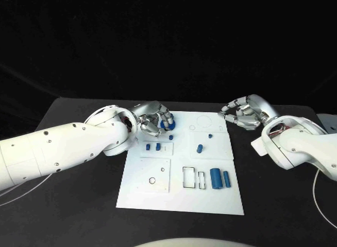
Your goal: Assemble the parts on the task board
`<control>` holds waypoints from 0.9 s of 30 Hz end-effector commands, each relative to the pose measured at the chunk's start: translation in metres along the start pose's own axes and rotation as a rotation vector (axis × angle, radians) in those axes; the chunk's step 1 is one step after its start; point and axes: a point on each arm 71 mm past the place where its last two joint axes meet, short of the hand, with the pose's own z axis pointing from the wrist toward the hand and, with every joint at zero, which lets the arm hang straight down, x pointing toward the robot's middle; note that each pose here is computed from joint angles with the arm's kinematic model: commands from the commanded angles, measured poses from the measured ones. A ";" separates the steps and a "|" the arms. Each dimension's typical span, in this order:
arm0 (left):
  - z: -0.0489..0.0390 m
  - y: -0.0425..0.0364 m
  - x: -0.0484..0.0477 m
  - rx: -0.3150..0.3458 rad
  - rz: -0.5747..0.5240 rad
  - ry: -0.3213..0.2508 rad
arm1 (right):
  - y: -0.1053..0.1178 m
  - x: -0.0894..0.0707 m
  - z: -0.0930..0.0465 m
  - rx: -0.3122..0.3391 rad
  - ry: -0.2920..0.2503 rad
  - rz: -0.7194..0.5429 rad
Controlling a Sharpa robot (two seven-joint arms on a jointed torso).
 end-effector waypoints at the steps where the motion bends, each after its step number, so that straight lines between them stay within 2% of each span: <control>1: 0.0035 -0.0098 0.0045 0.101 0.195 -0.015 | 0.002 0.002 0.000 -0.031 0.008 -0.012; 11: 0.0154 -0.0092 0.0183 0.095 0.333 0.065 | 0.003 0.003 0.000 -0.033 0.012 -0.011; 18: 0.0215 -0.0073 0.0242 0.068 0.380 0.128 | 0.003 0.003 0.000 -0.035 0.013 -0.011; 27: 0.0258 -0.0074 0.0284 0.054 0.399 0.171 | 0.003 0.004 0.000 -0.036 0.014 -0.011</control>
